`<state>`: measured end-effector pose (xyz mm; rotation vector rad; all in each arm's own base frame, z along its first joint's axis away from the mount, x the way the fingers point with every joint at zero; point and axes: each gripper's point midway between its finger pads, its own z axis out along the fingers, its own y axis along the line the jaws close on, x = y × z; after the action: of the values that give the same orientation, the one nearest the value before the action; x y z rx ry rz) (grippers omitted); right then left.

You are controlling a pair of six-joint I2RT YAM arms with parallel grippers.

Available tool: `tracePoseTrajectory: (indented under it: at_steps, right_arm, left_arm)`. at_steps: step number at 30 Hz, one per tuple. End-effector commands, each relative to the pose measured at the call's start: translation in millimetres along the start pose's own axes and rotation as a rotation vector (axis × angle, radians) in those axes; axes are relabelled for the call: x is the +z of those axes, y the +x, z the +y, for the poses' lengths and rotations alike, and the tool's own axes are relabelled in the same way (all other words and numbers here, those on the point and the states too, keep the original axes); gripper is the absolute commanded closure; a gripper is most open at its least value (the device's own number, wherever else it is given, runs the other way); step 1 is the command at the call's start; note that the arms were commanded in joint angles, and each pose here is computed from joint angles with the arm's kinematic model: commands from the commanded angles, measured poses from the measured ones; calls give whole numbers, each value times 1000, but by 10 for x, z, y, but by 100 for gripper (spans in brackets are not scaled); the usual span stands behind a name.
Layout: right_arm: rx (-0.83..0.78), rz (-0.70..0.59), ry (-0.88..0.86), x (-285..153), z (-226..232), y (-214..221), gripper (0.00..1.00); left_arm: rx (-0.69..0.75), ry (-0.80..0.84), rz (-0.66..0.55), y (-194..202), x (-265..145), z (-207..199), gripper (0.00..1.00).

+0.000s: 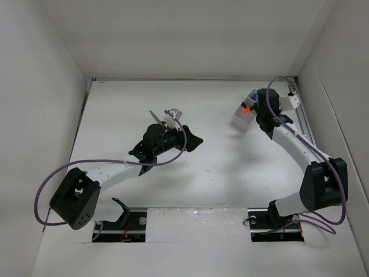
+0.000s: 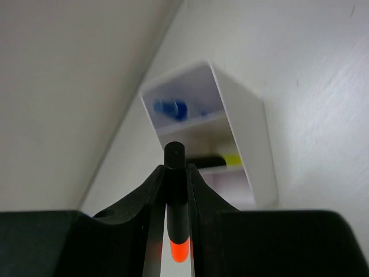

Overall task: Sort the stationery into containers
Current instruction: Place the stationery in the storage box.

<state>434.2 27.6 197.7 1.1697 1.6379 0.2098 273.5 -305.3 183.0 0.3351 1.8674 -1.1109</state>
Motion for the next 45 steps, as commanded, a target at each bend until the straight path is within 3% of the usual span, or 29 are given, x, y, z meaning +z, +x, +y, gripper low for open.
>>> tracePoseTrajectory:
  at_steps: [1,3,10,28,34,38,43,45]
  right_arm:
    - [9,-299,120,80,92,-744,97]
    - [-11,-377,165,93,152,-926,97]
    - [-99,-463,290,303,110,-963,97]
    - [-279,-449,339,585,169,-315,97]
    - [-339,-507,371,583,222,-231,91]
    - [-361,-523,369,574,301,-153,83]
    - [-356,-501,327,521,459,-20,54]
    - [-356,-484,299,470,546,67,48]
  left_arm:
    - [17,67,-34,-151,-102,-222,41]
    - [10,80,-38,-172,-122,-264,41]
    - [-17,115,-28,-157,-178,-351,41]
    - [-33,107,-8,-118,-147,-327,42]
    - [-33,107,-8,-118,-147,-327,42]
    - [-34,92,-19,-136,-140,-300,42]
    - [-38,69,-18,-146,-133,-268,42]
    - [-46,15,-27,-146,-125,-167,42]
